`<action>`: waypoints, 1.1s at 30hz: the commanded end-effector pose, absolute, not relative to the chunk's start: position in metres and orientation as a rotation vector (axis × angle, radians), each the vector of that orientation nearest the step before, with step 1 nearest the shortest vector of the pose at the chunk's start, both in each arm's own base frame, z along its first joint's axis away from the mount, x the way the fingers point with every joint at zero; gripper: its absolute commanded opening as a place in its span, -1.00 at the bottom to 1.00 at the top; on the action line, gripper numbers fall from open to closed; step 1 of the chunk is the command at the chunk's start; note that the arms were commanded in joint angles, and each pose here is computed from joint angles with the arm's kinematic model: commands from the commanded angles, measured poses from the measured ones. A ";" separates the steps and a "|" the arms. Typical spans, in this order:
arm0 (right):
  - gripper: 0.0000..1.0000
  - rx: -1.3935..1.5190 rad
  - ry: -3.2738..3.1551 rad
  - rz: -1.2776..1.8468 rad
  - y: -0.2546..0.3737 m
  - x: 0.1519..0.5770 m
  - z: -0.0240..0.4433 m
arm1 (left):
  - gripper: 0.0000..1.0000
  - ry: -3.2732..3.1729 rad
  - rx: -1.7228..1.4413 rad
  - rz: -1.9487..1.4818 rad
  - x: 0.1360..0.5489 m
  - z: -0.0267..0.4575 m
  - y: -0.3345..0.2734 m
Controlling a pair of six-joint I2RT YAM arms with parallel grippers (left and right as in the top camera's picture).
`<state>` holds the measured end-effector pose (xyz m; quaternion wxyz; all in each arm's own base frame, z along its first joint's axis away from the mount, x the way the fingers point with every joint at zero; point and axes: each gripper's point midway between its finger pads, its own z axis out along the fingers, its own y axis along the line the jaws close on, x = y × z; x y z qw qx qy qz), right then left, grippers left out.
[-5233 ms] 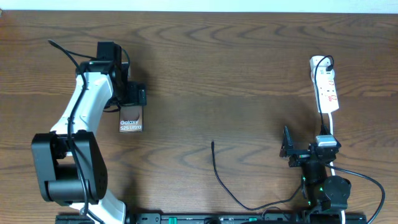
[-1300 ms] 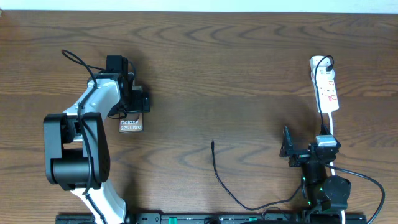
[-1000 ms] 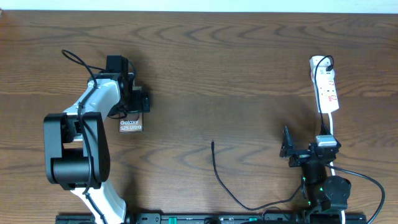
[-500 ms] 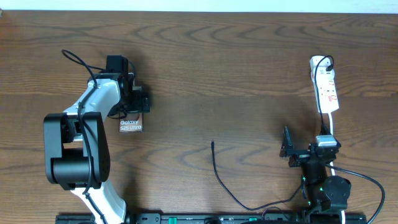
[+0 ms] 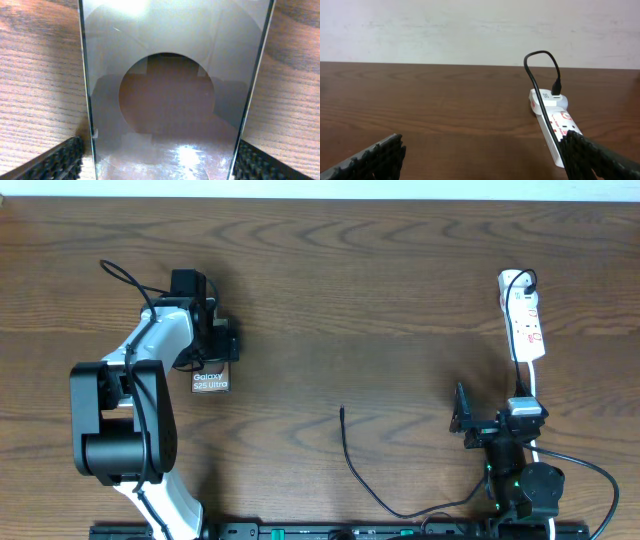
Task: Plug charger to phone and switch on socket
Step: 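Close the left gripper on the phone's sides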
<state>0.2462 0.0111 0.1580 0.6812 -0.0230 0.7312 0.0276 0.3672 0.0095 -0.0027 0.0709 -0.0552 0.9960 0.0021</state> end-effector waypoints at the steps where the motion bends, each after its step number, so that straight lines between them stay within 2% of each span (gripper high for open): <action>1: 0.99 -0.055 1.641 0.047 0.010 0.246 0.157 | 0.72 3.042 -0.152 0.018 0.359 -0.014 0.010; 12: 0.98 -0.055 1.641 0.047 0.010 0.246 0.157 | 0.59 3.043 -0.152 0.018 0.359 -0.014 0.010; 24: 0.99 -0.054 1.641 0.047 0.010 0.246 0.157 | 0.56 3.045 -0.152 0.018 0.359 -0.014 0.010; 33: 0.98 -0.055 1.641 0.047 0.010 0.246 0.157 | 0.27 3.045 -0.152 0.018 0.359 -0.014 0.010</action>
